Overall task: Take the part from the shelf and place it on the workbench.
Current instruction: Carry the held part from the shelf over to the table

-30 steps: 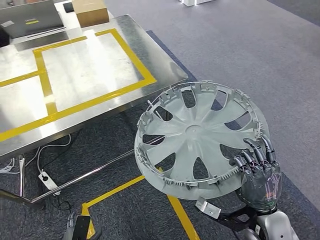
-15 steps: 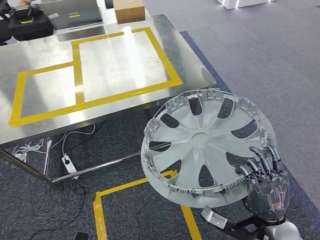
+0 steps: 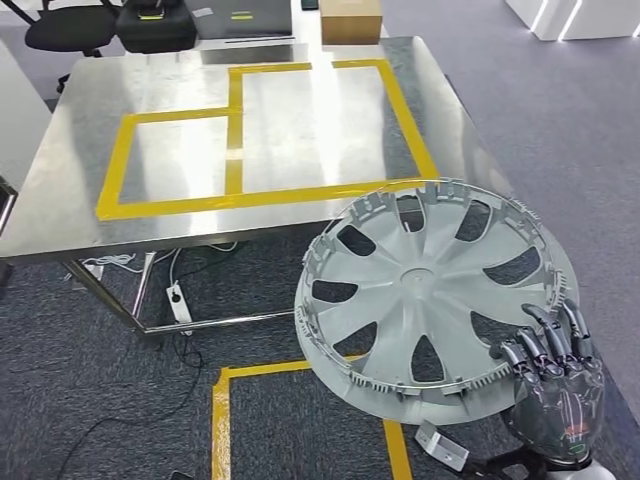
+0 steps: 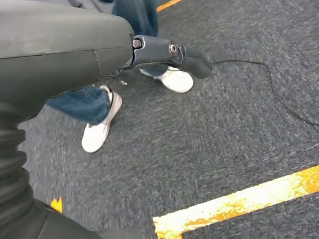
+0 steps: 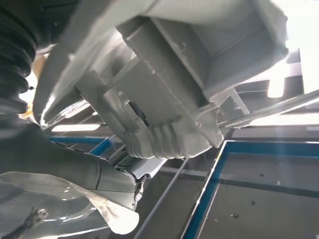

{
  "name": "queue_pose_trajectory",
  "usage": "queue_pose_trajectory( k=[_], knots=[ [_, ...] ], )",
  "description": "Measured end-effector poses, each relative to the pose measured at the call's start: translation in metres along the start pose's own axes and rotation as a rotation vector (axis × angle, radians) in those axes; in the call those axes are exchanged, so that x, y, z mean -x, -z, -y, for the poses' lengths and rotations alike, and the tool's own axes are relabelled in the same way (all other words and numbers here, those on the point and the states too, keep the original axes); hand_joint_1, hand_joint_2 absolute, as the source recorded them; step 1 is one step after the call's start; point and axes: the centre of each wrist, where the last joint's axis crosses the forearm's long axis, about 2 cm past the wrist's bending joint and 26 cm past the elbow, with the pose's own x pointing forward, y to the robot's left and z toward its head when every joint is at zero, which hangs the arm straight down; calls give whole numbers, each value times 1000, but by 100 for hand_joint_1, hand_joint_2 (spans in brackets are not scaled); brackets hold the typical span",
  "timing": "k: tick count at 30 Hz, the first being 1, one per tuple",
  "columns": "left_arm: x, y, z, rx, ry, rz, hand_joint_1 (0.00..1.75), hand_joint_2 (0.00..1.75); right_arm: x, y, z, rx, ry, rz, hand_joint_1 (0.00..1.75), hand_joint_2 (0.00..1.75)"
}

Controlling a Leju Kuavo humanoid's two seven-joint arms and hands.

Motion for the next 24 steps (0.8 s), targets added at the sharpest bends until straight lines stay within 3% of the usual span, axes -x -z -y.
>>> queue_pose_trajectory(
  k=[24],
  knots=[
    [-1,2,0,58,-22,104,0,175,0,4,6,28,-18,-12,175,175]
  ],
)
